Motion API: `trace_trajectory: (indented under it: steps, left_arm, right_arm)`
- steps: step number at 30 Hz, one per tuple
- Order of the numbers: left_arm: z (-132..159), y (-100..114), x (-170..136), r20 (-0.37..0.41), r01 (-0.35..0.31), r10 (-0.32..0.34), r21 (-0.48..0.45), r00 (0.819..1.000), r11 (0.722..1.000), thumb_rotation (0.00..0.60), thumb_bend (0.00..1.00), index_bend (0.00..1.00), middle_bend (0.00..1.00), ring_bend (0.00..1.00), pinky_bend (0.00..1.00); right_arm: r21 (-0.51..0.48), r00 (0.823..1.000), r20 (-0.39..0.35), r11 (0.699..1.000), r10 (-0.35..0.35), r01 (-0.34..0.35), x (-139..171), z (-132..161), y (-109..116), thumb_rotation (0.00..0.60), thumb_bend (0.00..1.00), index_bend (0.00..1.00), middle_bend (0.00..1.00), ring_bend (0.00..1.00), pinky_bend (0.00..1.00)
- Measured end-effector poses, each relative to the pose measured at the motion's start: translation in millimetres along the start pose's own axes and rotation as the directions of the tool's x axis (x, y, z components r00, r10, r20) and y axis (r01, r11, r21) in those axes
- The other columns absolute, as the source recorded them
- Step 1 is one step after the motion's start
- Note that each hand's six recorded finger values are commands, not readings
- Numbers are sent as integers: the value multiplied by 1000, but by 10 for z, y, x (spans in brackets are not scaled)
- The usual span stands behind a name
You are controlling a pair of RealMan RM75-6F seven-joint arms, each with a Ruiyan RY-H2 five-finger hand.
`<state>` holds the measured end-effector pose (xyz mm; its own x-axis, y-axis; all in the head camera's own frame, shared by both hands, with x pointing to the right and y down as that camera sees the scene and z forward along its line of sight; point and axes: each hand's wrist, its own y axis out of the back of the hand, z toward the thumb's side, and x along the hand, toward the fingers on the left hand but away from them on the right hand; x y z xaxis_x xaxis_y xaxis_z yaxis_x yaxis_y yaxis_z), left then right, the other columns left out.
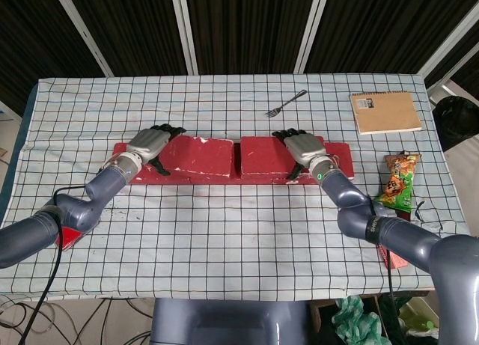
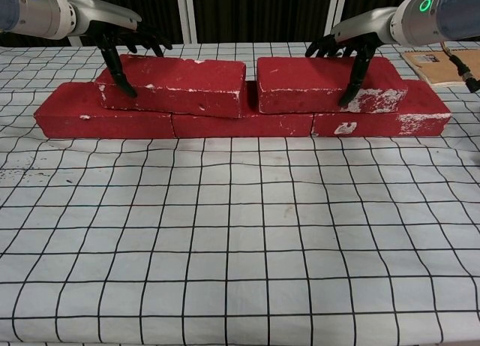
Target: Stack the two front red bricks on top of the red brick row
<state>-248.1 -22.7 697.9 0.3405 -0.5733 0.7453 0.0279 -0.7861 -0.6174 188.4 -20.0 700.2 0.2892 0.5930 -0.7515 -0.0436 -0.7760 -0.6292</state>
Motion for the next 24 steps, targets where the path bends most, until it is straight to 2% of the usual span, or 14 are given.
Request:
trace_trajectory:
  steps: [24]
  left_arm:
    - [35,-22,5,5,5,-5,3,1000,1000,600,0,83,111,0,93]
  right_arm:
    - [-21,999,-19,999,-40,40,111,9,118,600,0,33,42,0,78]
